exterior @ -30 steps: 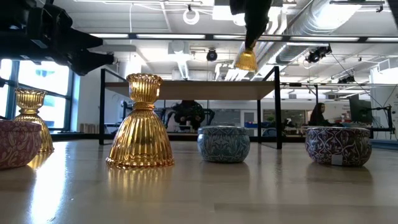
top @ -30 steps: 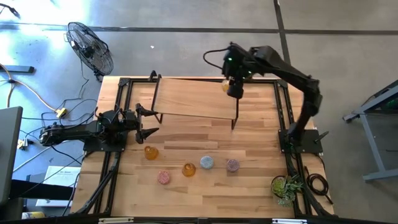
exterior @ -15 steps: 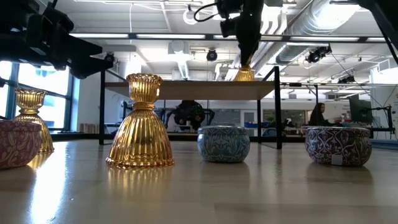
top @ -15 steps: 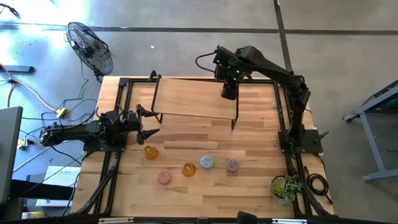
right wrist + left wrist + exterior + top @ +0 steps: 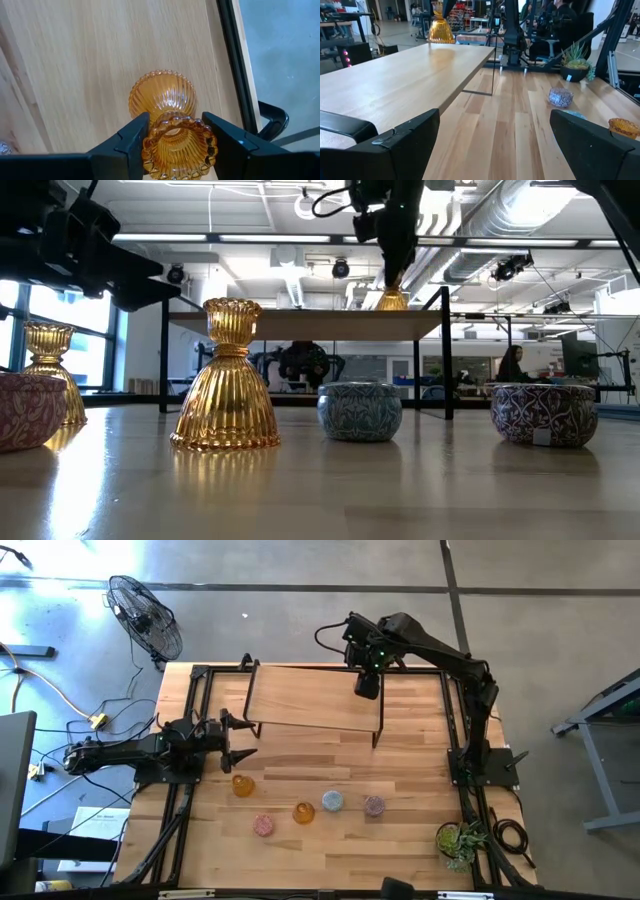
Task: Pick & Place candle stick holders
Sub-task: Put the top right yellow candle holder on the shelf
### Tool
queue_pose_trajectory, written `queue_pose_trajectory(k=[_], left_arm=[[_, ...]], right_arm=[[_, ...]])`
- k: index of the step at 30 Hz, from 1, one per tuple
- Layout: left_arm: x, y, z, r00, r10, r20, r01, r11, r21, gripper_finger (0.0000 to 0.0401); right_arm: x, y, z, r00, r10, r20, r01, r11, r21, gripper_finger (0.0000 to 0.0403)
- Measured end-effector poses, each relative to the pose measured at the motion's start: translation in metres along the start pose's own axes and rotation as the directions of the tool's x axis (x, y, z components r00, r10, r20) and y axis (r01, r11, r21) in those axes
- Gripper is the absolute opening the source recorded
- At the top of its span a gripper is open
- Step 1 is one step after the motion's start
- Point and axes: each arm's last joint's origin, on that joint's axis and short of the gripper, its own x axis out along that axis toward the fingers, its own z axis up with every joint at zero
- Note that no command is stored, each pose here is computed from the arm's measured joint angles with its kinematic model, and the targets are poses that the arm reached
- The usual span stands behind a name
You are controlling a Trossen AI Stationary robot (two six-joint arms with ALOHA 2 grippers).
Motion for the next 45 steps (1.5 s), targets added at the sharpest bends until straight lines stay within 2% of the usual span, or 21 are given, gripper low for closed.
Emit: queue_pose_trajectory(k=[13, 21, 45], left_arm=[[0.0000, -0.0001, -0.0001, 1.000, -0.003, 0.000, 0.003, 1.000, 0.000, 0.0374], [-0.0001, -0.0026, -0.0001, 0.996, -0.089, -0.003, 0.089, 0.996, -0.001, 0.0374], [-0.0001, -0.0026, -0.0001, 0.996, -0.091, -0.002, 0.091, 0.996, 0.000, 0.0374]], right_arm=[[0.0000, -0.0008, -0.0002, 1.000, 0.000, 0.000, 0.000, 1.000, 0.024, 0.0170], [0.0000, -0.0008, -0.0002, 1.000, 0.000, 0.000, 0.000, 0.999, 0.049, 0.0173], [0.0000, -0.0007, -0.0002, 1.000, -0.001, -0.001, 0.001, 0.997, 0.074, 0.0175]])
